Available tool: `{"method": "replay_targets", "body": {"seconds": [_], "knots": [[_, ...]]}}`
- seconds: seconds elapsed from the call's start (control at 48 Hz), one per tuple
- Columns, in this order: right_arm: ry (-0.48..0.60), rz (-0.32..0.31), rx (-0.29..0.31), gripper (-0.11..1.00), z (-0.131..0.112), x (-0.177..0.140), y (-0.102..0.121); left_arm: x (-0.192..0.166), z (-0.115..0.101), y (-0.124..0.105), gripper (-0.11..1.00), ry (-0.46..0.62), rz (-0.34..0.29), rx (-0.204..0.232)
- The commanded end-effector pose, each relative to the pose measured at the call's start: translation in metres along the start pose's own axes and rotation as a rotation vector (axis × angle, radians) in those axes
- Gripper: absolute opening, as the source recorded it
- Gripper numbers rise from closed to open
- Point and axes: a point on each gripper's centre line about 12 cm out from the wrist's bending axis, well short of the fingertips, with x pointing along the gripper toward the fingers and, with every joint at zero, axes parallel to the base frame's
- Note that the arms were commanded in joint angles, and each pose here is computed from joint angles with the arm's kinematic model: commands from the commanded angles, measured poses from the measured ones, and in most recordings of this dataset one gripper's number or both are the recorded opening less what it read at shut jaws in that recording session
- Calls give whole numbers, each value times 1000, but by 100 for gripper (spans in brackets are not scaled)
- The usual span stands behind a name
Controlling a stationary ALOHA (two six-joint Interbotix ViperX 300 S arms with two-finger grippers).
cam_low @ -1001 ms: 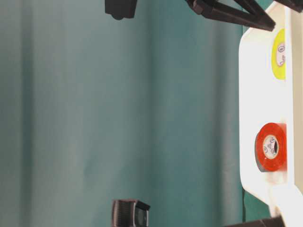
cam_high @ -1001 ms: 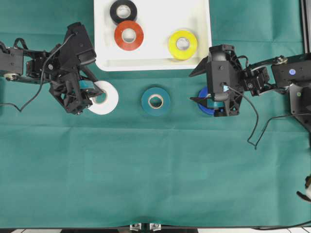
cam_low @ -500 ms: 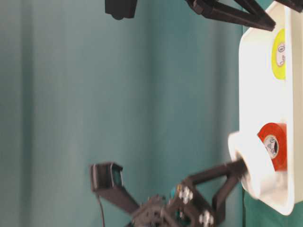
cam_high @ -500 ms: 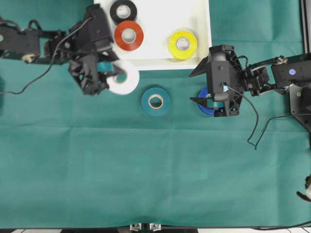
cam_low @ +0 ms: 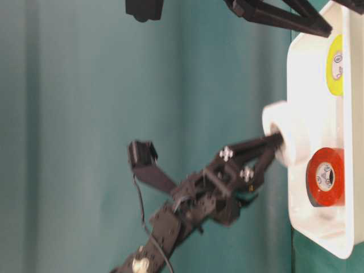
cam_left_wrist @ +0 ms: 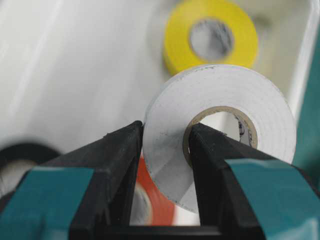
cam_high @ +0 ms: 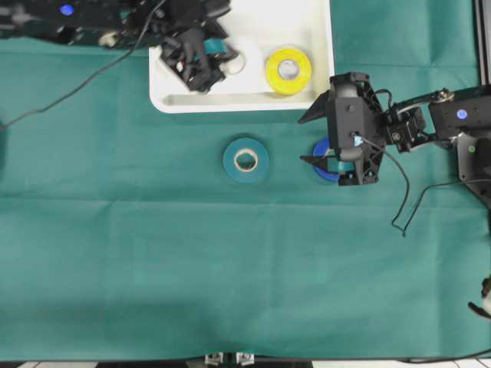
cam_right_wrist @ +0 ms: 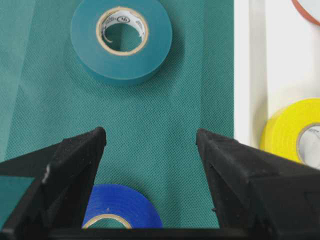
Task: Put the tape alternately from left to right into the white case.
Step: 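Lift the white roll and carry it into the tray's upper right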
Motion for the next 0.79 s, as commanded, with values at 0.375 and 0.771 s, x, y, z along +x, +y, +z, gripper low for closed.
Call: {"method": "replay_targets", "body": {"seconds": [0.375, 0.771], "knots": [[-37, 28, 2, 80, 3, -1, 4, 23, 41, 12, -2, -158, 35, 205], [-34, 29, 1, 80, 1, -2, 4, 29, 42, 14, -2, -183, 43, 241]]}}
